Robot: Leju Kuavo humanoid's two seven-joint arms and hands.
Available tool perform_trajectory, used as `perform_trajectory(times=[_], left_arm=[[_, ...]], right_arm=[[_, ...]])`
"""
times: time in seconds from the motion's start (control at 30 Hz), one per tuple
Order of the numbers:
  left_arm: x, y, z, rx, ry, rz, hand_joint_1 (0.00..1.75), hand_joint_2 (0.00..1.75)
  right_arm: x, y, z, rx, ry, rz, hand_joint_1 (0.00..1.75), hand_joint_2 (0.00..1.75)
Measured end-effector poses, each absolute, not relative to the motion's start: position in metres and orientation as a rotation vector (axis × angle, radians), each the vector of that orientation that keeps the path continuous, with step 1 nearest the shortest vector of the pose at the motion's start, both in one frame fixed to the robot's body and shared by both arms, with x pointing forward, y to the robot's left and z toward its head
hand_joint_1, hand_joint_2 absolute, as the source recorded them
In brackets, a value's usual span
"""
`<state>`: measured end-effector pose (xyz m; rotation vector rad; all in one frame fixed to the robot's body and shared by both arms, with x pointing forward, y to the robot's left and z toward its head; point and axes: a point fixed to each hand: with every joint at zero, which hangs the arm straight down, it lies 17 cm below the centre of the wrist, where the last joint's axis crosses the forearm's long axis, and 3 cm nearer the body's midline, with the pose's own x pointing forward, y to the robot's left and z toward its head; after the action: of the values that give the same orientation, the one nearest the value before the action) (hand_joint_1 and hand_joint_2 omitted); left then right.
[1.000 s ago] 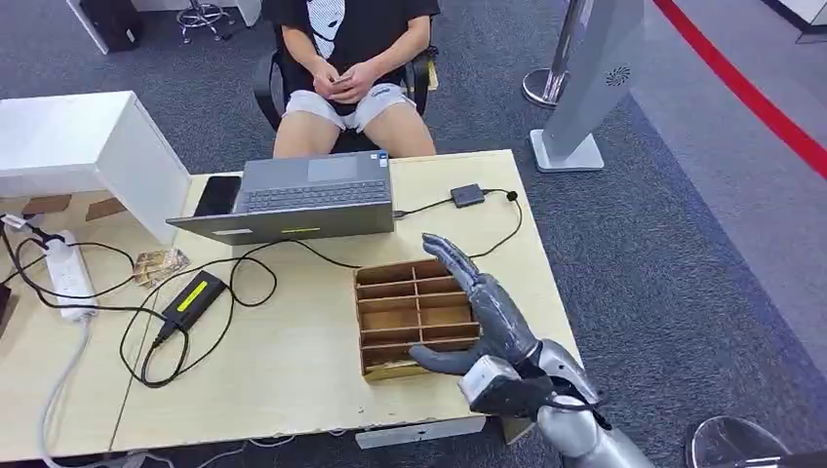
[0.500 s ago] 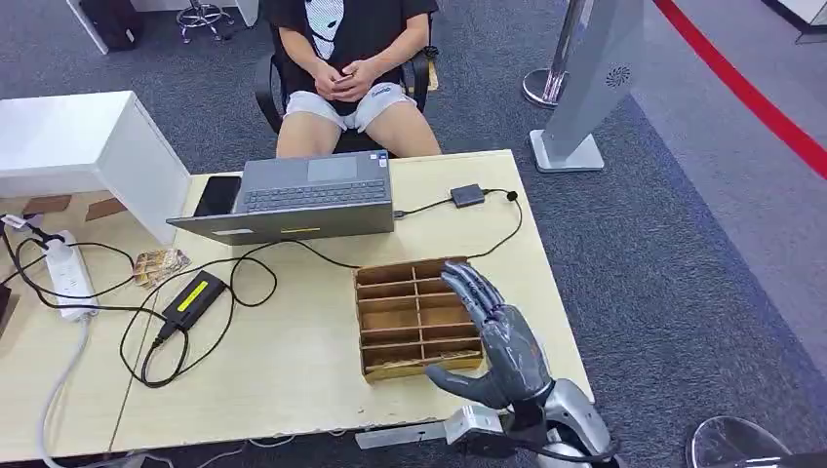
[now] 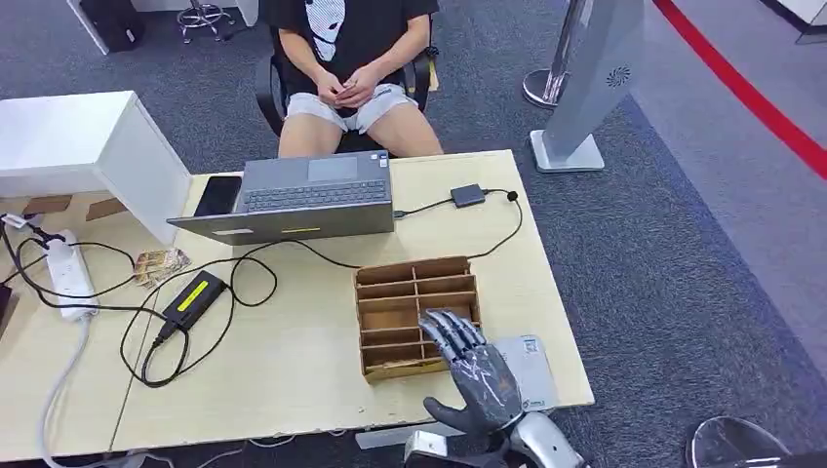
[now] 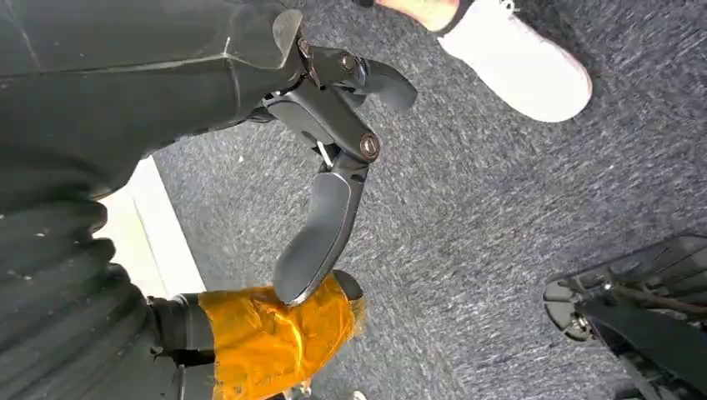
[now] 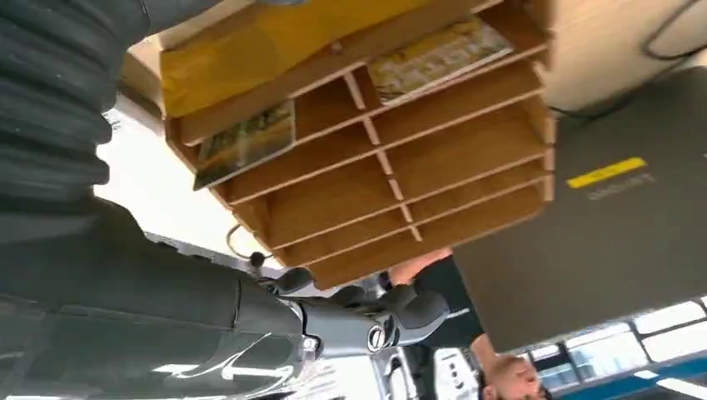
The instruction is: Pass the card to the sensor for recognition and then transmit it.
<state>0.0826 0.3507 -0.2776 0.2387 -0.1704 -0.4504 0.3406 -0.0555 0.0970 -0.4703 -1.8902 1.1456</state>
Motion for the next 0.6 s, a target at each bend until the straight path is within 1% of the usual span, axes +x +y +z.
perform_trajectory(times=[0.27, 0.6], left_arm=[[0.082, 0.351, -0.278, 0.239, -0.169, -0.456, 0.0, 1.75], [0.083, 0.351, -0.278, 0.241, -0.167, -0.459, 0.0, 1.75]], right_arm=[[0.345, -0.056, 0.089, -0.51, -1.87, 1.152, 0.0, 1.75], [0.355, -0.07, 0.099, -0.717, -1.892, 1.148, 0.0, 1.75]])
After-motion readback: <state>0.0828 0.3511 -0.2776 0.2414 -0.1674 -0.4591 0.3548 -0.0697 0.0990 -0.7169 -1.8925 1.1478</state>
